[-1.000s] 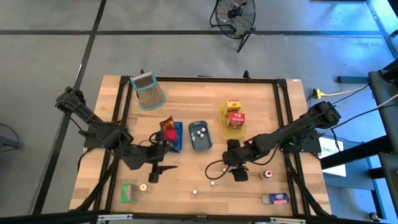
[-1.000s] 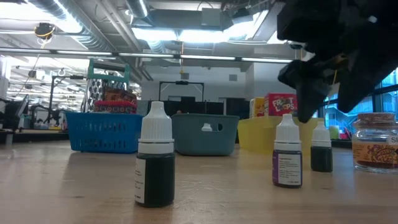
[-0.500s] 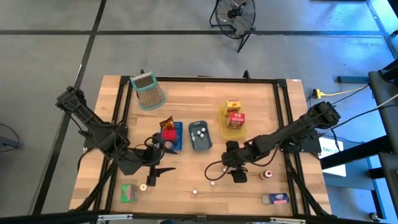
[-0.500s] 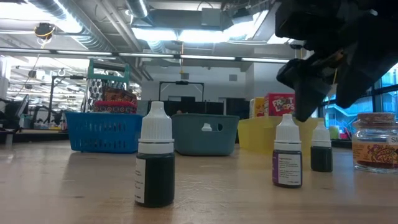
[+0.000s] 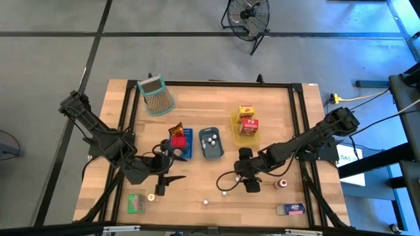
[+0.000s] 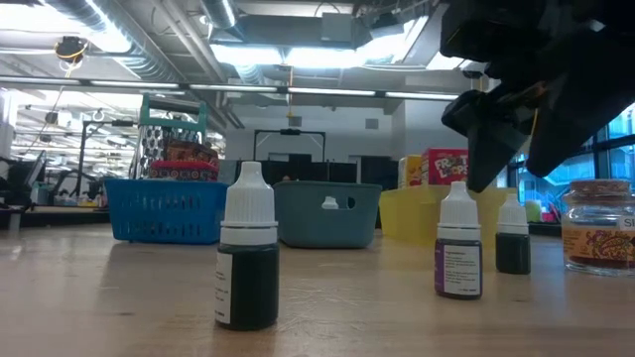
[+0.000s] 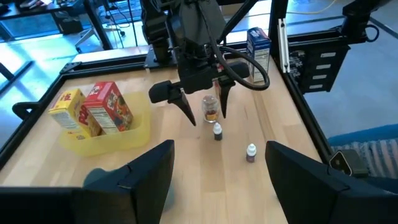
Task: Pick & Place Kitchen Items
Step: Put the small food coloring bottle into the gray bin
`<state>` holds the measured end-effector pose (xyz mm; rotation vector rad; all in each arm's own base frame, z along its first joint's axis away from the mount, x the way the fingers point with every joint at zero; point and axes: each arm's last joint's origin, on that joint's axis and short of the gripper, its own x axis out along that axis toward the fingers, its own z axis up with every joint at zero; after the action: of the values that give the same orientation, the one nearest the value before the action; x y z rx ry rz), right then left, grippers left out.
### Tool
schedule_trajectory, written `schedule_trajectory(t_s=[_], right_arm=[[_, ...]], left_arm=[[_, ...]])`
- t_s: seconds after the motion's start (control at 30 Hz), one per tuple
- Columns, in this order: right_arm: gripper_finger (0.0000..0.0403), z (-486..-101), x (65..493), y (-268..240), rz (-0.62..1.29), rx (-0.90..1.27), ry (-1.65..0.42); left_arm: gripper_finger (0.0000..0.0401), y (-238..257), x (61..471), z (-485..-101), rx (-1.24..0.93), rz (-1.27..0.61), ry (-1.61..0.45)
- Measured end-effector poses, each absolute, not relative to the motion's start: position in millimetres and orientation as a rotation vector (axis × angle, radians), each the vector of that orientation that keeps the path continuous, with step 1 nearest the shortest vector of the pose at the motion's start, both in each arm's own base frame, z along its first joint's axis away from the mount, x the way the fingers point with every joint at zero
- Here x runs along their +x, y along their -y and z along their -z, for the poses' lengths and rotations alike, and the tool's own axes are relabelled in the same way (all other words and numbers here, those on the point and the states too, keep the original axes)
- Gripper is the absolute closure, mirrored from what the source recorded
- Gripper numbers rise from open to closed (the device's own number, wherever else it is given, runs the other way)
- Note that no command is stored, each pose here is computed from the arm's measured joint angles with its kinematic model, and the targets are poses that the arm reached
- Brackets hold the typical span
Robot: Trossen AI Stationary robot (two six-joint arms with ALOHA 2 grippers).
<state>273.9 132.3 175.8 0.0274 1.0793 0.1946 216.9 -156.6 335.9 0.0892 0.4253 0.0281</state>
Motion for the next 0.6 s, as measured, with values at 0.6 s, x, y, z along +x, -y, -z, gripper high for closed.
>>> schedule_trajectory(t_s=[0.6], right_arm=[[0.013, -177.1, 275.1, -135.4, -0.212, 0.002, -1.044]], left_arm=[[0.0152, 158.4, 215.7, -335.8, 0.102, -0.015, -0.427]])
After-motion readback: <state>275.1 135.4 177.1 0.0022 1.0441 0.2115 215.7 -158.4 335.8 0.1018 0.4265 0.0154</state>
